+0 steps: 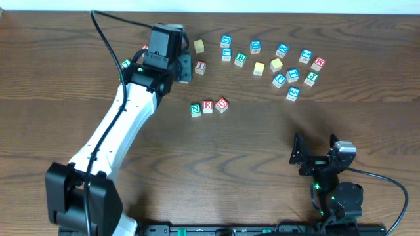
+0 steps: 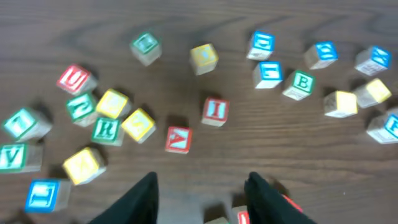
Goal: Spell out NEURIPS
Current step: 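Move the left gripper back to the red I block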
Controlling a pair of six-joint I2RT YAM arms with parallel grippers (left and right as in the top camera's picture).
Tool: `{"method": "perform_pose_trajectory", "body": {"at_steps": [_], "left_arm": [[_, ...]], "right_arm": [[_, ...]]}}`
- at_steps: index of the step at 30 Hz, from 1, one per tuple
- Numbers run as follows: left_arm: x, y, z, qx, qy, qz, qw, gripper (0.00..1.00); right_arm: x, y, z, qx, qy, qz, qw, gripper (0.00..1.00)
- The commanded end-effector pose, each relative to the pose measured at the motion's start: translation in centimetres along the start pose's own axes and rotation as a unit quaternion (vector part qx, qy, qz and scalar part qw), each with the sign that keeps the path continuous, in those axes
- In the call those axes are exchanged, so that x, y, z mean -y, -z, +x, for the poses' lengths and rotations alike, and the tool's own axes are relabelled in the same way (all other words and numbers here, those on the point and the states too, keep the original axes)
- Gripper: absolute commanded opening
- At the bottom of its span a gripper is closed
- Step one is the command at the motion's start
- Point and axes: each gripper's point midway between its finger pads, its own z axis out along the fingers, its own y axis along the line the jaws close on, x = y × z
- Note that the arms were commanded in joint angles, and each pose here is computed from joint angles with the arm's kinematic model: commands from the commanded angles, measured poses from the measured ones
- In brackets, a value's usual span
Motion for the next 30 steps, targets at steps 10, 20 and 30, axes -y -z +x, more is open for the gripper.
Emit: {"method": "perform_pose_trajectory", "body": {"at_steps": [10,20,30], "left_arm": [[1.1,-7.5,-3.2,-0.083,-0.062,-0.004,0.995,0.60],[1.1,-14.2,1.5,-0.136,-0.068,-0.008,0.988,0.66],[0.8,-17.0,3.4,-0.151,-0.068,-0.010,0.986,0.75]], "right_arm": [[0.3,0.0,0.0,0.000,0.002,0.007,1.000,0.99],[0.3,0.0,0.0,0.000,0.002,0.007,1.000,0.99],[0.3,0.0,0.0,0.000,0.002,0.007,1.000,0.99]]}}
